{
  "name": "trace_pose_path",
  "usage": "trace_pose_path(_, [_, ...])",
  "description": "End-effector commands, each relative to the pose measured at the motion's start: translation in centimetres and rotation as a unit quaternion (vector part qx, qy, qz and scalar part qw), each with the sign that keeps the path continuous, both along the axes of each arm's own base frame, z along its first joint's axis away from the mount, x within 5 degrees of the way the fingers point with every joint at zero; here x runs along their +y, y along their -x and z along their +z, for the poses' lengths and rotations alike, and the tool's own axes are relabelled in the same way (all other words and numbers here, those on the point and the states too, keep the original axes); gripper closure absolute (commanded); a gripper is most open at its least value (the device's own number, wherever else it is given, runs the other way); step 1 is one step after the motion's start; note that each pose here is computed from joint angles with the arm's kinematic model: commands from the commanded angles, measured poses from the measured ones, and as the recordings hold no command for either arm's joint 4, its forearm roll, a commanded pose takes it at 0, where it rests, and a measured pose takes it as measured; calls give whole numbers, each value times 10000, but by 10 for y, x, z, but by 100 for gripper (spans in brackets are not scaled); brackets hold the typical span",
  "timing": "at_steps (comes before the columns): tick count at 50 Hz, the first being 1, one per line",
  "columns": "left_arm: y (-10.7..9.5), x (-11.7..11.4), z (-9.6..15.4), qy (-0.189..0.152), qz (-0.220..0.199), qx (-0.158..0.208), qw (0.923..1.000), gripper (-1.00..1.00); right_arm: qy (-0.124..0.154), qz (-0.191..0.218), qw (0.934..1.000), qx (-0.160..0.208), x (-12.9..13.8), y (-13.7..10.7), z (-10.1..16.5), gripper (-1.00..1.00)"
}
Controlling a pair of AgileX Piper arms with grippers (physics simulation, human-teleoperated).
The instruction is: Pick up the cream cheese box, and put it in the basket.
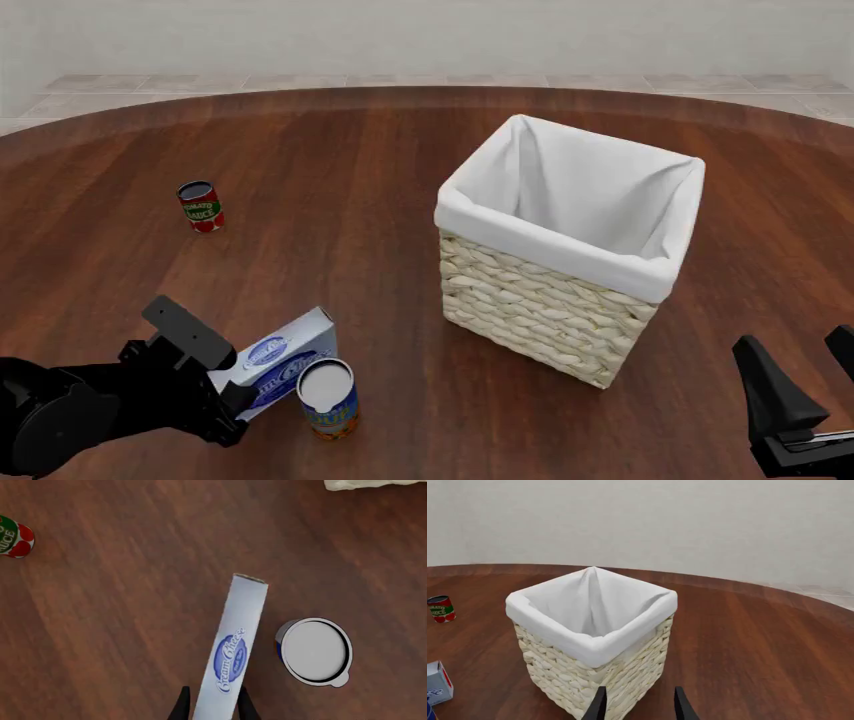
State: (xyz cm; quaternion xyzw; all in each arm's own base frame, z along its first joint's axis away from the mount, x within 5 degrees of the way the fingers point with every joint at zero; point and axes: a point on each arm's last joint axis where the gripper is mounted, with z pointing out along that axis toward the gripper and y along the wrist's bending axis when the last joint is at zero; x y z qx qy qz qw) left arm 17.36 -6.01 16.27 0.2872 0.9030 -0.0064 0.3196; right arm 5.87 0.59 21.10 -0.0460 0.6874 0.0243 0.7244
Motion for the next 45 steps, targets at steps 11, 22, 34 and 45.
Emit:
trace_pose_path(11, [-5,4,14,3,60,-149,9999,100,2,11,10000,-4,0,2,-1,-100])
trace_pose_path(22, [-11,5,23,-26,40,-312,9995,100,27,5,10000,-4,0,1,0,-100])
trace_pose_path(34, [-15,4,32,-21,10,-430,9991,100,20,7,10000,-4,0,0,0,-100])
trace_pose_path(45, [-16,3,38,-22,-39,-522,9986,100,19,6,10000,-8,0,1,0,-100])
